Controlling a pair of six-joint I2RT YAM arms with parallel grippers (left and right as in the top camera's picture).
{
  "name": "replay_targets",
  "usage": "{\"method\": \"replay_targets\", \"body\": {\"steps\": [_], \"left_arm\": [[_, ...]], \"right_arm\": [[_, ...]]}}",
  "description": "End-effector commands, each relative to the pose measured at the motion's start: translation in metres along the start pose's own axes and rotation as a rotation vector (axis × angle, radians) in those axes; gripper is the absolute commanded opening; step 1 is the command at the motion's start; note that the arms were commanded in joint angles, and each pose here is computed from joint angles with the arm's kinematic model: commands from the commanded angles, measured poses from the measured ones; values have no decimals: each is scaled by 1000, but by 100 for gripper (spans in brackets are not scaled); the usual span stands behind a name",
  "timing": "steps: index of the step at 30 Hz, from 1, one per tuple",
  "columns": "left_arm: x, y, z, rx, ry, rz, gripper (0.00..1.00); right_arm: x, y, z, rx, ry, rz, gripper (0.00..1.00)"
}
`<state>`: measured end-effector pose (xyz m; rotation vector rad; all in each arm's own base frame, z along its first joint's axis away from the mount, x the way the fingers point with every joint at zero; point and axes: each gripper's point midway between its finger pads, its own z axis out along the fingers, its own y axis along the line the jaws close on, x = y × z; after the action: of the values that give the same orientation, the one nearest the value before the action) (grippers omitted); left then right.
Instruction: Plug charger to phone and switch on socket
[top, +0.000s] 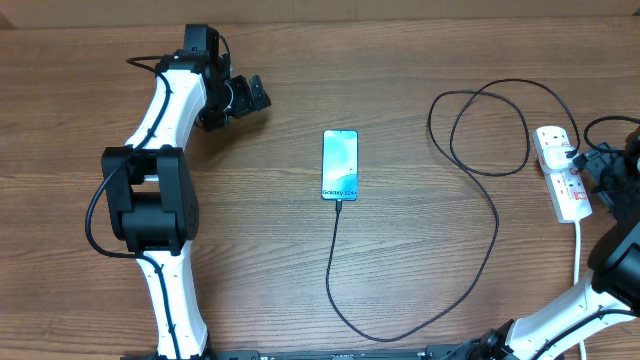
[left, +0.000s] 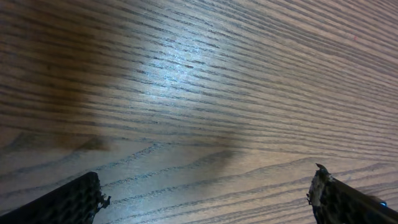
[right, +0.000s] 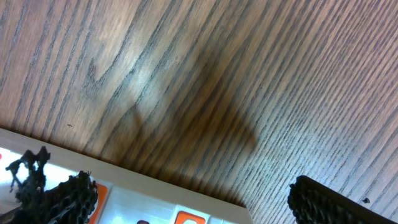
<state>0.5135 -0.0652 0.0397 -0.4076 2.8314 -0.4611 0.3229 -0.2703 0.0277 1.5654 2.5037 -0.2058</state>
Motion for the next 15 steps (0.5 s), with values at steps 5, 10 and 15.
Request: {"method": "replay_targets", "body": {"steps": [5, 10, 15], "left_arm": [[-4, -6, -11, 1, -25, 17, 100], [-4, -6, -11, 1, -25, 17, 100], [-4, -6, -11, 1, -25, 17, 100]], "right_arm": [[-4, -3, 2, 8, -19, 3, 100], [-7, -1, 2, 1, -33, 5, 100], [-3, -3, 2, 9, -18, 3, 100]]}}
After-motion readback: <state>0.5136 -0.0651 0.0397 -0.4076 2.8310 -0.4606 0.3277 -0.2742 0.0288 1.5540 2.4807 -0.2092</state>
